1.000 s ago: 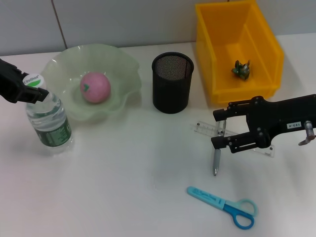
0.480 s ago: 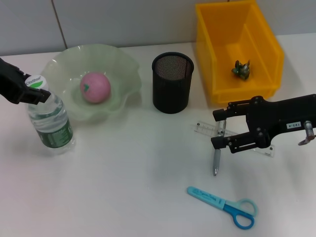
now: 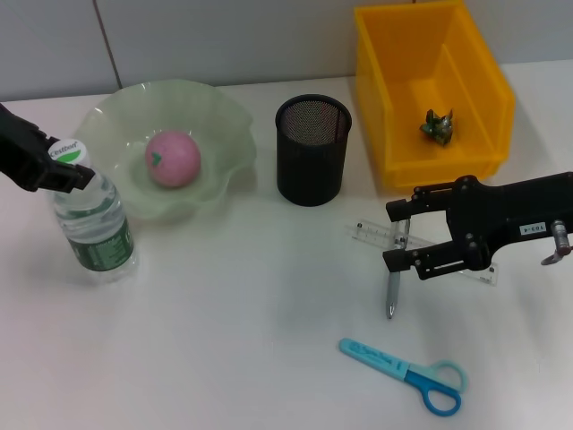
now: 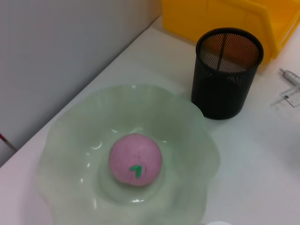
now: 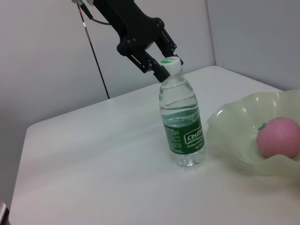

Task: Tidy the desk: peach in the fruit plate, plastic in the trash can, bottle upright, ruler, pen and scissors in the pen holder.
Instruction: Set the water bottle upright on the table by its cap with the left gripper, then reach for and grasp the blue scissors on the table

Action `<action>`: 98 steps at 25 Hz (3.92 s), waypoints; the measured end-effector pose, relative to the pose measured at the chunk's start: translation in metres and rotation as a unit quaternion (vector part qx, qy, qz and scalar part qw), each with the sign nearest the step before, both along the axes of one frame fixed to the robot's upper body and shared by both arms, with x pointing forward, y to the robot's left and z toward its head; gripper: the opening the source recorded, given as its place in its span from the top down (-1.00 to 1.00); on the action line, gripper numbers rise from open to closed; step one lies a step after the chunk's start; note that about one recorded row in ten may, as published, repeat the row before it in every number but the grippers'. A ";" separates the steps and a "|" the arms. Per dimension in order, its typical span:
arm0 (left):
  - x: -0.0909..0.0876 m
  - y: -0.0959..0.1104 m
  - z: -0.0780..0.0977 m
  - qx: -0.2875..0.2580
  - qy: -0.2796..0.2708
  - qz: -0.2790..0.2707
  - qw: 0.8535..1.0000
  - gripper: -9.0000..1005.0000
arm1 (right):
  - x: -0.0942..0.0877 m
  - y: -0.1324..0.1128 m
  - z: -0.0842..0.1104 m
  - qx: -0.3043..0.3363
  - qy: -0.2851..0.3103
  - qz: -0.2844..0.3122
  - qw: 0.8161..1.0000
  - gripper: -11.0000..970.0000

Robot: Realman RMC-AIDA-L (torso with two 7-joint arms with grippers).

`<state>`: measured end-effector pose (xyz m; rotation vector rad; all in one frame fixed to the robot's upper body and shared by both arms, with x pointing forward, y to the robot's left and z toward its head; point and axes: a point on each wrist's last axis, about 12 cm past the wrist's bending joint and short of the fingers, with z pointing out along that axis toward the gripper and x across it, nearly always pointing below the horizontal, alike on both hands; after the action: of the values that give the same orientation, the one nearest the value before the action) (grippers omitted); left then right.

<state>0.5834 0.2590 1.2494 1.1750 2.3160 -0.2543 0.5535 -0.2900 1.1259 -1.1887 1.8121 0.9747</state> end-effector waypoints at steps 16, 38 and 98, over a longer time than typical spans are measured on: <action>-0.002 -0.003 0.001 -0.002 0.015 -0.010 1.000 -0.13 | 0.000 0.000 0.000 0.001 0.002 0.001 1.000 -0.59; -0.020 0.005 0.048 -0.236 -0.120 -0.077 0.961 -0.43 | -0.004 -0.001 -0.002 0.006 0.009 0.002 1.000 -0.59; -0.081 -0.015 -0.182 -0.341 -0.042 -0.216 0.914 -0.42 | 0.001 0.136 0.029 -0.435 0.170 0.083 0.881 -0.59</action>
<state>0.5027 0.2440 1.0671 1.2518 1.6300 -1.0513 0.5540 -0.1535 1.1549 -1.8037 2.5953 0.4383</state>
